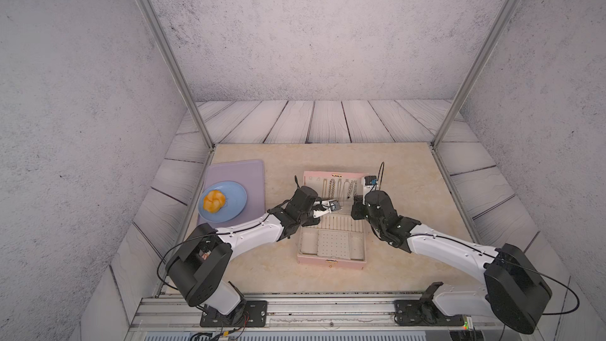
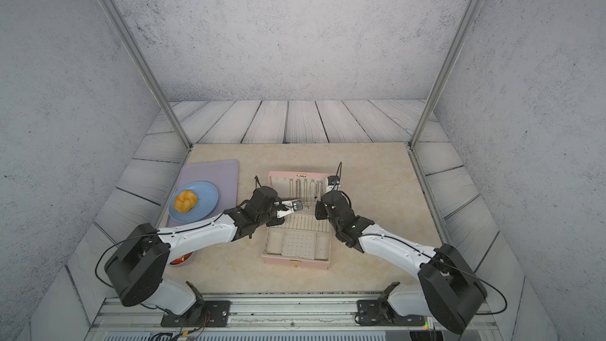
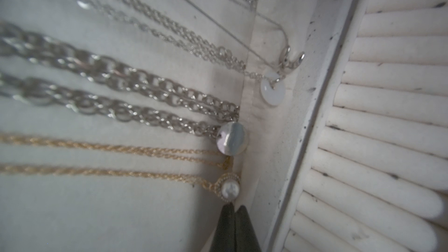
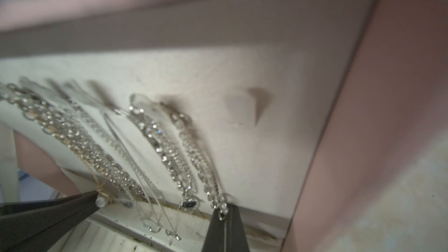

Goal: Put jewelry chain into jewelry box
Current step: Adjust the necklace in the storage slot.

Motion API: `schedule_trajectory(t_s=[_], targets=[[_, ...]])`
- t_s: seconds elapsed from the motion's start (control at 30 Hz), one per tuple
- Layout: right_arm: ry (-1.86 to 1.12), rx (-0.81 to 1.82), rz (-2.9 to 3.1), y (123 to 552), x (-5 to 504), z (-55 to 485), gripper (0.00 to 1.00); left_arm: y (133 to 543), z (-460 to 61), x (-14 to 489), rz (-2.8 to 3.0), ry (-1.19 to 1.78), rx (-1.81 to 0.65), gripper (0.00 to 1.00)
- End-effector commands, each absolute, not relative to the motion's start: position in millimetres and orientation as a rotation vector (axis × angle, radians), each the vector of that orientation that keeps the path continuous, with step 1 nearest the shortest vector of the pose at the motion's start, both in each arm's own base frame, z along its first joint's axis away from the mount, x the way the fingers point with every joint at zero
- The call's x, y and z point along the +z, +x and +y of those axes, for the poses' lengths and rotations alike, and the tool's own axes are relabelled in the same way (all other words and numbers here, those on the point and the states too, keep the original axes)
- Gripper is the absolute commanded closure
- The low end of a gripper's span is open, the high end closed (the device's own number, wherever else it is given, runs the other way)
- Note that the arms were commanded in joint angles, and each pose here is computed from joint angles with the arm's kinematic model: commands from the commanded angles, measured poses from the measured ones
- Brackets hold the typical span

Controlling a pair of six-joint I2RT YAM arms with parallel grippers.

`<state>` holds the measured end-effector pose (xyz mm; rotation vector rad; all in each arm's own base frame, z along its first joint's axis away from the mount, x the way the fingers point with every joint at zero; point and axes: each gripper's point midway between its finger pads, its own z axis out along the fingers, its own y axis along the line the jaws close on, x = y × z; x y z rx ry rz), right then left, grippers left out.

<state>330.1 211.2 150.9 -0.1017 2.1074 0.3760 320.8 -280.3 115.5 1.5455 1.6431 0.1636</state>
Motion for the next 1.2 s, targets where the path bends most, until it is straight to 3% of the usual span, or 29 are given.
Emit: schedule_trajectory(t_s=[0.0, 0.13, 0.33, 0.7, 1.17], targets=[[-0.100, 0.330, 2.153, 327.8, 133.9, 204.6, 1.00, 310.5, -283.5, 112.8, 1.635, 1.576, 0.134, 1.00], [-0.099, 0.335, 2.164, 328.0, 132.5, 206.0, 1.00, 310.4, -283.6, 112.2, 1.636, 1.577, 0.134, 1.00], [-0.093, 0.354, 2.154, 326.3, 141.8, 206.1, 0.83, 311.9, -282.7, 112.5, 1.638, 1.572, 0.145, 1.00], [-0.077, 0.415, 2.119, 318.8, 169.0, 204.6, 0.68, 311.7, -281.6, 113.7, 1.629, 1.571, 0.153, 1.00], [-0.060, 0.469, 2.113, 327.6, 177.9, 214.7, 0.80, 302.3, -285.9, 120.2, 1.576, 1.574, 0.105, 1.00]])
